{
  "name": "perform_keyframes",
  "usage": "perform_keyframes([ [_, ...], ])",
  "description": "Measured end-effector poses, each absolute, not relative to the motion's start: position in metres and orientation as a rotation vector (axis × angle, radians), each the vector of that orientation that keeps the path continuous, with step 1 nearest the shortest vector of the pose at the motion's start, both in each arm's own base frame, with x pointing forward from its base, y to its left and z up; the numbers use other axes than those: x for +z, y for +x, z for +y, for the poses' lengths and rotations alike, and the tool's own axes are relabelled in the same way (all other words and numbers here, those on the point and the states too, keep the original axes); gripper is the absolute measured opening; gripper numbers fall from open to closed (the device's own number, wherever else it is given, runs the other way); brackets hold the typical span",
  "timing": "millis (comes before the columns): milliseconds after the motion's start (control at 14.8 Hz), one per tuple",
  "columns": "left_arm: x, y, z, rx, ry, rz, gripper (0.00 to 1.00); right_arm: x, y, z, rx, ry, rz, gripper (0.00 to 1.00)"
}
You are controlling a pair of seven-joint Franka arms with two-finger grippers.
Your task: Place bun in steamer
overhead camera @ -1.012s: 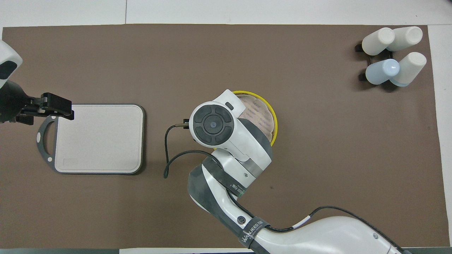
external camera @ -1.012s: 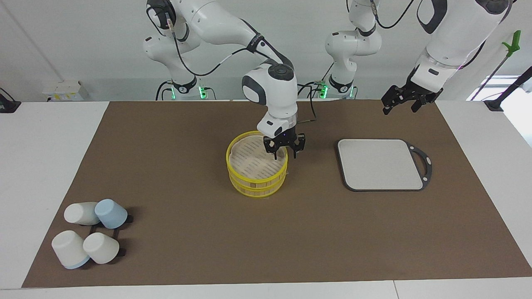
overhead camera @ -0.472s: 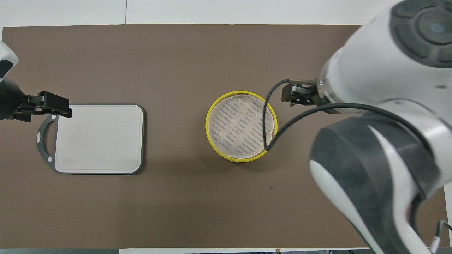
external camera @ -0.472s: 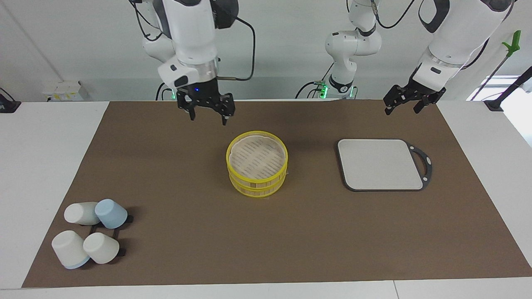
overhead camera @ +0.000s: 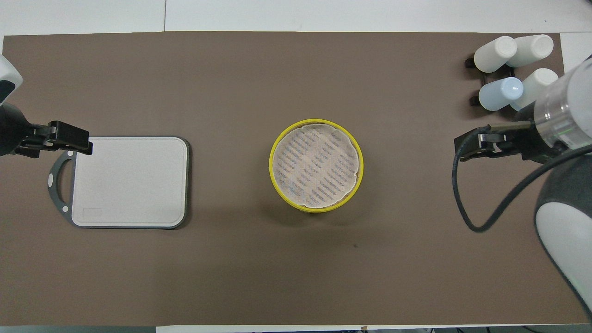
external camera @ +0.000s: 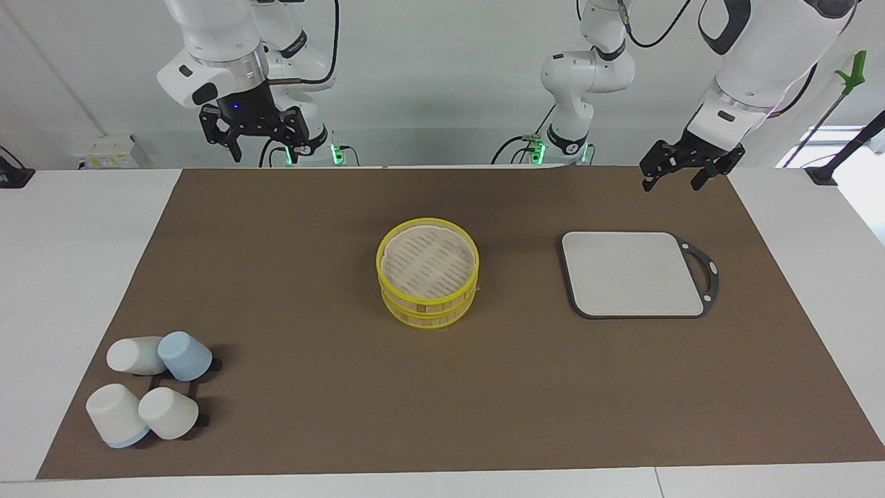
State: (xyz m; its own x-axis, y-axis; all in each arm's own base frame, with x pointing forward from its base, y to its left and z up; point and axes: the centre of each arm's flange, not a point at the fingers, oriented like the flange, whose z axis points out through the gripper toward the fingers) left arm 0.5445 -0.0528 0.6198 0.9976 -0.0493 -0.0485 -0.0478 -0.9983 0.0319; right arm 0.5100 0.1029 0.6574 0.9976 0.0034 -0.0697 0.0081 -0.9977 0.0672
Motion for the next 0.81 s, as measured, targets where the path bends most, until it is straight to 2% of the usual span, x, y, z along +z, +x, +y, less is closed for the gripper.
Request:
perform_keyframes([
  [202,0.62,0.545,-0.052,-0.074,3.109,-0.084,1.0,0.657,0.511,0.098,-0.044,3.123,0.017,1.0],
  [472,0.62,0.545,-0.052,-0.072,3.108,-0.086,1.0,0.639,0.528,0.067,-0.084,3.143,0.0,1.0],
  [810,0.62,0.545,-0.052,-0.071,3.108,-0.087,1.0,0.633,0.533,0.073,-0.097,3.142,0.027,1.0],
])
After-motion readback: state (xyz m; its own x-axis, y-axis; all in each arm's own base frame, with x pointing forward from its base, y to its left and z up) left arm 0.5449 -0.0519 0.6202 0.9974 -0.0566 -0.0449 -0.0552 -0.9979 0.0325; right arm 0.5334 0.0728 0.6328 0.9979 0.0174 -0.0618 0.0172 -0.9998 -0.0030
